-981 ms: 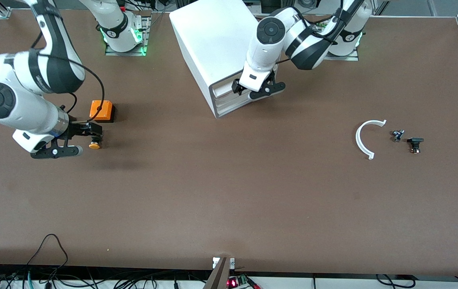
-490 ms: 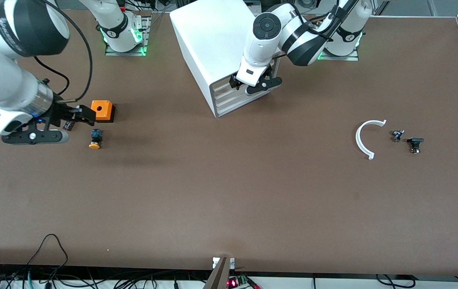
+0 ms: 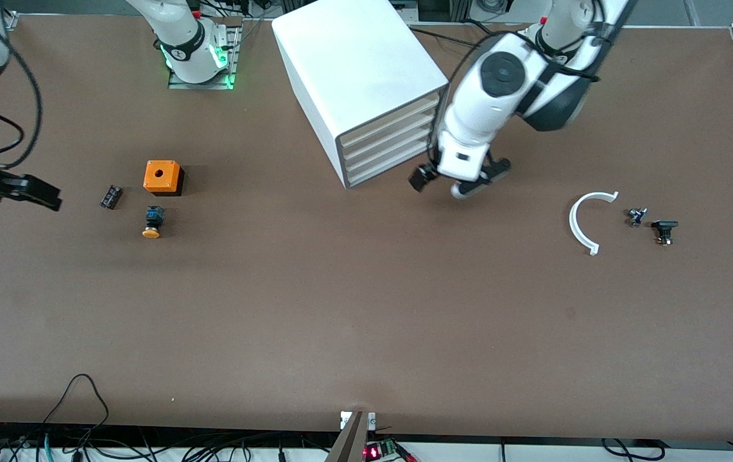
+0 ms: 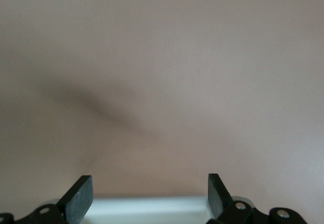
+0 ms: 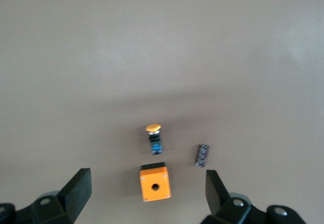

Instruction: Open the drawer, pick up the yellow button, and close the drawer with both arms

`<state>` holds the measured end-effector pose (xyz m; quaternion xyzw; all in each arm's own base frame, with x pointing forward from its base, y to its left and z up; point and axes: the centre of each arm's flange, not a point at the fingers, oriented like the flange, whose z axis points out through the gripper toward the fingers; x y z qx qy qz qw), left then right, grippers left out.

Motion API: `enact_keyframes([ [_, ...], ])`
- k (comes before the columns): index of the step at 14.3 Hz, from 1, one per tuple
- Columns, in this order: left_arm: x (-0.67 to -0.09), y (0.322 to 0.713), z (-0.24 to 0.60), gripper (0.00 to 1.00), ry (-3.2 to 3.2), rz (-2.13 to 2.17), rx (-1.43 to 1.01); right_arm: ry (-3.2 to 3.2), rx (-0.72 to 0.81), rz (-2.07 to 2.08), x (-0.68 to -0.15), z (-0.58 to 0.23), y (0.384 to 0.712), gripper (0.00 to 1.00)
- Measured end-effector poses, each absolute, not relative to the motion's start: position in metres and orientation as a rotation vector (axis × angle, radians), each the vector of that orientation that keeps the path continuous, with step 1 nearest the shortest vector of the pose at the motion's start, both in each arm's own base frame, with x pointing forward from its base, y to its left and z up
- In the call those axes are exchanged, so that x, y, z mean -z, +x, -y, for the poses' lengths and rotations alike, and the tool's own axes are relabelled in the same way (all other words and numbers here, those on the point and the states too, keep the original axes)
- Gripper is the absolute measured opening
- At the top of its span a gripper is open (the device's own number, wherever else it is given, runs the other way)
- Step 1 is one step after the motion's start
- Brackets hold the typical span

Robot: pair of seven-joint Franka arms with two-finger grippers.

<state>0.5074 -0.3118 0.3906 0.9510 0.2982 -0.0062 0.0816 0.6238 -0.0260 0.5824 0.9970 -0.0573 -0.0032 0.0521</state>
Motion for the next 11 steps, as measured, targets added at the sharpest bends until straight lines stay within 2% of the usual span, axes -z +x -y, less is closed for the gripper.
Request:
enact_keyframes([
  [2, -0.408, 0.546, 0.255, 1.0, 2.853, -0.825, -0.072, 3.033, 0.002, 0.18, -0.584, 0.046, 0.623, 1.0],
  [4, -0.427, 0.567, 0.2, 1.0, 2.89, -0.757, -0.124, 3.028, -0.008, 0.196, -0.588, 0.052, 0.621, 1.0],
  [11, -0.554, 0.569, 0.058, 1.0, 3.056, -0.29, -0.084, 3.04, -0.033, 0.175, -0.608, 0.052, 0.609, 1.0],
])
